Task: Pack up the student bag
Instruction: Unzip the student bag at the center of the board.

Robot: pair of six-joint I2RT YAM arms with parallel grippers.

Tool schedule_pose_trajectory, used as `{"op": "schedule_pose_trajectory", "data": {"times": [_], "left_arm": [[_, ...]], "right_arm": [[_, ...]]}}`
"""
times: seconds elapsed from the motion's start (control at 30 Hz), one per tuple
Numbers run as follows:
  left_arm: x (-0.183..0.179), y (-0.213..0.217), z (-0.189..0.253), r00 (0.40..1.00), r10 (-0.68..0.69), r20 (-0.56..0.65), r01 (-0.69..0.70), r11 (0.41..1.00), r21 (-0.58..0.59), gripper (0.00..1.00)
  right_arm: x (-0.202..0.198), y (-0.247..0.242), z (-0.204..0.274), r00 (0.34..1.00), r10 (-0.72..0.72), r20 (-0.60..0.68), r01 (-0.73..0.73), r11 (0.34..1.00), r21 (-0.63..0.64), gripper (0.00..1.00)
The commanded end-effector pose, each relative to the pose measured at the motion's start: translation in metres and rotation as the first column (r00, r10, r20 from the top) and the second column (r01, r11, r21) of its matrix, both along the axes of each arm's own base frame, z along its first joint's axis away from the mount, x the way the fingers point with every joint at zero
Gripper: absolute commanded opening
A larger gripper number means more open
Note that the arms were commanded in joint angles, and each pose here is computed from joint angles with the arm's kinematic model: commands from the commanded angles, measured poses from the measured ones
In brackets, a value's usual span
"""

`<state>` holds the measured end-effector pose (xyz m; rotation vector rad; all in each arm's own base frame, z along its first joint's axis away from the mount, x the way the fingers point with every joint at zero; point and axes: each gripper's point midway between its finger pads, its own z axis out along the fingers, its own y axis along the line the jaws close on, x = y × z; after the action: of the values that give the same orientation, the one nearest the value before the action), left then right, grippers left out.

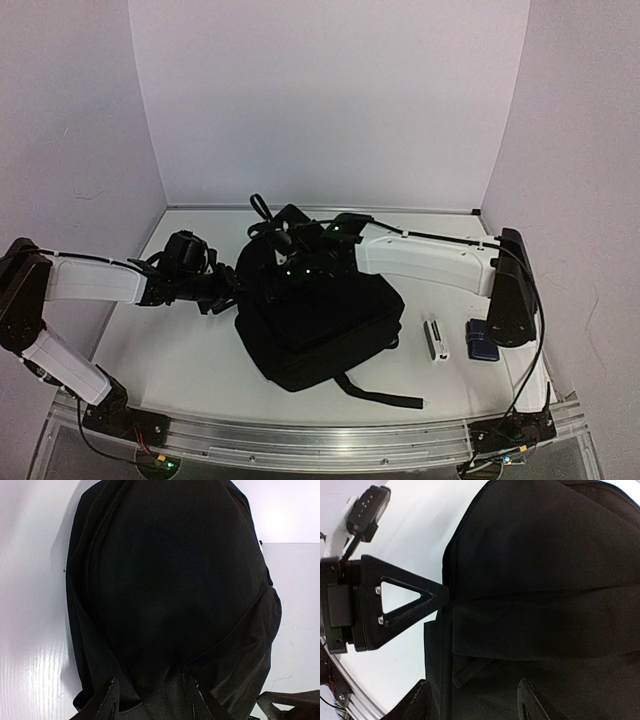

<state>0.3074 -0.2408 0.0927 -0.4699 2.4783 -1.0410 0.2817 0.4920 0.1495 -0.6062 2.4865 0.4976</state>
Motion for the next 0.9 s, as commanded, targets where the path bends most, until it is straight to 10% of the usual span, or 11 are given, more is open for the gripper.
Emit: {"op": "schedule_pose_trajectory", "data": {"times": [0.0, 0.47, 0.87], "left_arm": [[0.005, -0.001, 0.015, 0.998, 0.013, 0.061, -0.011, 0.999, -0.032, 0.46], [0.005, -0.001, 0.006, 0.999, 0.018, 0.040, -0.017, 1.000, -0.025, 0.48], [0.013, 0.001, -0.017, 0.999, 0.035, -0.011, -0.035, 0.999, -0.022, 0.31]], "right_arm": [[0.006, -0.001, -0.004, 0.997, -0.053, 0.048, 0.055, 0.998, -0.037, 0.58], [0.007, -0.009, -0.045, 0.996, -0.075, 0.044, 0.081, 0.987, -0.139, 0.53], [0.012, -0.019, -0.014, 0.991, -0.061, 0.121, 0.077, 0.987, -0.138, 0.26]]}}
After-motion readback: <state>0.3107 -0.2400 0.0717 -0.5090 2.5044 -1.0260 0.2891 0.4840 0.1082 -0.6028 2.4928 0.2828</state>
